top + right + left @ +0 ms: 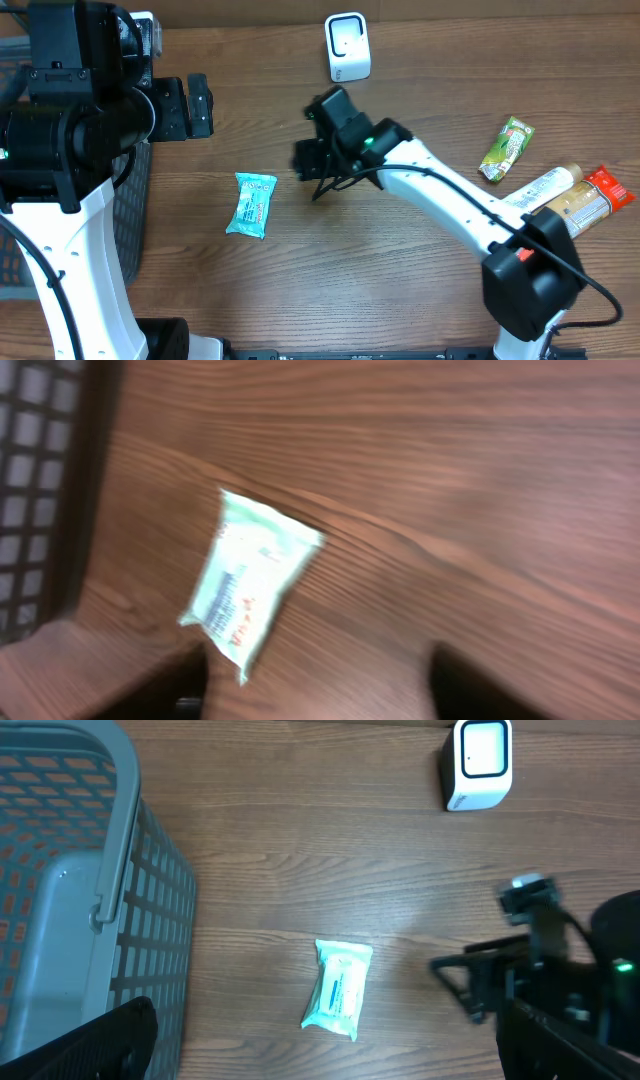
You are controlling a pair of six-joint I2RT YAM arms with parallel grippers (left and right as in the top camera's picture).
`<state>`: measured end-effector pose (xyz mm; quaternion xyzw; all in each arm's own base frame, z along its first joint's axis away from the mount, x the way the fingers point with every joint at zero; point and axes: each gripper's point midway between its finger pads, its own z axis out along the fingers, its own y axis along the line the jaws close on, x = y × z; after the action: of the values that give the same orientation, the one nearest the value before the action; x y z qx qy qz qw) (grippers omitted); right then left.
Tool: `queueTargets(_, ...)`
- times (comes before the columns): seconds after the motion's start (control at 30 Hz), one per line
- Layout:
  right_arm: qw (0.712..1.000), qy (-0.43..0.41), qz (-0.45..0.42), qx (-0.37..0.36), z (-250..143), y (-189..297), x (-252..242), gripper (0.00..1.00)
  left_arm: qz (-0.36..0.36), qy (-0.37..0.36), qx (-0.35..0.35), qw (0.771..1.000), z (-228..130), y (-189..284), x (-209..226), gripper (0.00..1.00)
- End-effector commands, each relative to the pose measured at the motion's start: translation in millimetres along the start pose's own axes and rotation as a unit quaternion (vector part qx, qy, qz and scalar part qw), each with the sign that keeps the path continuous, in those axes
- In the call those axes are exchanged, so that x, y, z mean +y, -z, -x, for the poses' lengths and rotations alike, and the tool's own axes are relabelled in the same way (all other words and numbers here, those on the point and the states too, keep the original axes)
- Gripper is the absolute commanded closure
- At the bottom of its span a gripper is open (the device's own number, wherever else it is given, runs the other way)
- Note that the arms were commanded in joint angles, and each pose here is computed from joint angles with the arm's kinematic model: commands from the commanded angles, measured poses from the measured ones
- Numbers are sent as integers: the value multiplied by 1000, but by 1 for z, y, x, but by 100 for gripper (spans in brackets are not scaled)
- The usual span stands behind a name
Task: Scan the item barcode
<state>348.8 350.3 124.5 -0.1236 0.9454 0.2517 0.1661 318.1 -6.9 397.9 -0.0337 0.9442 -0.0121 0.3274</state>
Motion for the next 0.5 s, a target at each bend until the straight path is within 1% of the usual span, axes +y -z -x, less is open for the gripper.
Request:
queueTargets(0.0,998,53,25,8,-18,-40,33,11,-5,-9,-3,1000,1,1,-1,1)
queueTargets(0.03,998,64,22,-3,-19,-51,39,4,-5,-9,-3,1000,1,1,-1,0)
queueTargets(0.07,997,73,17,-14,-19,-61,43,0,-5,-9,-3,1000,1,1,-1,0)
queueTargets(0.13,996,83,1,-40,-18,-77,48,0,-5,-9,-3,1000,1,1,-1,0)
queueTargets(0.2,995,62,-34,-72,-14,-89,43,0,-5,-9,-3,1000,1,1,-1,1)
queueTargets(0.27,993,55,-51,-87,-13,-96,41,0,-5,-9,-3,1000,1,1,-1,0)
queueTargets(0.47,994,11,-61,-94,-17,-114,33,0,-5,-9,-3,1000,1,1,-1,0)
